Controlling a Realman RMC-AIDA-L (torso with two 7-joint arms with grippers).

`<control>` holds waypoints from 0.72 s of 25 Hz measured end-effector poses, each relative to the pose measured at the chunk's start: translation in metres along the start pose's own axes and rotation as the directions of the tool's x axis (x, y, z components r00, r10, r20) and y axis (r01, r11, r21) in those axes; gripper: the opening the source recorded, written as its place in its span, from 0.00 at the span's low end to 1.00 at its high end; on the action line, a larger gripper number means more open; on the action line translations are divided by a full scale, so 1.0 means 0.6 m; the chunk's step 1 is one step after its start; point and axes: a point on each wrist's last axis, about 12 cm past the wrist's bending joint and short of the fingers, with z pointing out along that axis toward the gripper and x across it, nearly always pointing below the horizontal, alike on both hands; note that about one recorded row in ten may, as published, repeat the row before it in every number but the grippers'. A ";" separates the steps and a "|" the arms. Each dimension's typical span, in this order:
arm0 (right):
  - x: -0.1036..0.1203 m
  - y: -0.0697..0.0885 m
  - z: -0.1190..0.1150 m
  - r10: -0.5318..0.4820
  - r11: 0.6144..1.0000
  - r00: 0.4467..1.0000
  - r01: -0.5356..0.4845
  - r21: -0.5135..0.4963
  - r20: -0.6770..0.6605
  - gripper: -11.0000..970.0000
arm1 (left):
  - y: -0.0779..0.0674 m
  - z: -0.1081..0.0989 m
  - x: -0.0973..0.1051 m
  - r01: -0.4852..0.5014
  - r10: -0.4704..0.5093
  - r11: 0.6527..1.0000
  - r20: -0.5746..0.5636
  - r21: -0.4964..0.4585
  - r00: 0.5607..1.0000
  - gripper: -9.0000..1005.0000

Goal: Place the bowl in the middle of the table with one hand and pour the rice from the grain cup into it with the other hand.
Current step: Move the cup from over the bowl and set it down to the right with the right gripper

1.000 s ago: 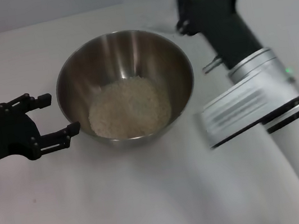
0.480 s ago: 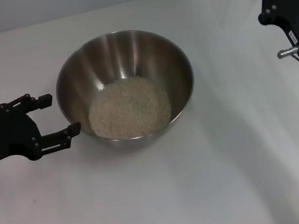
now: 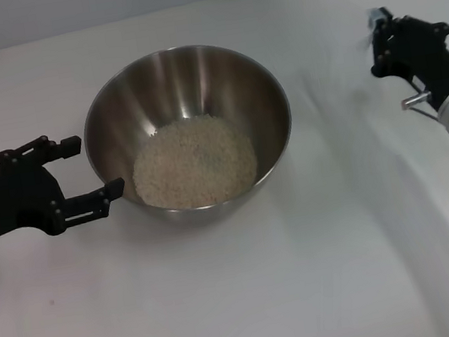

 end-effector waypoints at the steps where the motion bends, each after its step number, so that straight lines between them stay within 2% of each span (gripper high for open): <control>1: 0.002 0.003 0.003 -0.006 1.000 1.000 0.005 -0.012 -0.014 0.05 | 0.000 0.000 -0.001 -0.001 0.001 1.000 0.000 0.001 1.000 0.86; 8: 0.011 0.024 0.016 -0.024 0.997 0.996 0.018 -0.070 -0.090 0.08 | 0.001 0.003 -0.004 -0.007 0.007 1.000 0.003 0.006 1.000 0.86; 12: 0.015 0.025 0.016 -0.028 0.997 0.994 0.020 -0.072 -0.110 0.10 | 0.002 0.003 -0.006 -0.009 0.009 1.000 0.004 0.008 1.000 0.86; 18: 0.030 0.022 -0.007 -0.023 0.998 0.991 0.015 -0.061 -0.135 0.13 | 0.001 0.004 -0.006 -0.010 0.010 1.000 0.003 0.012 1.000 0.86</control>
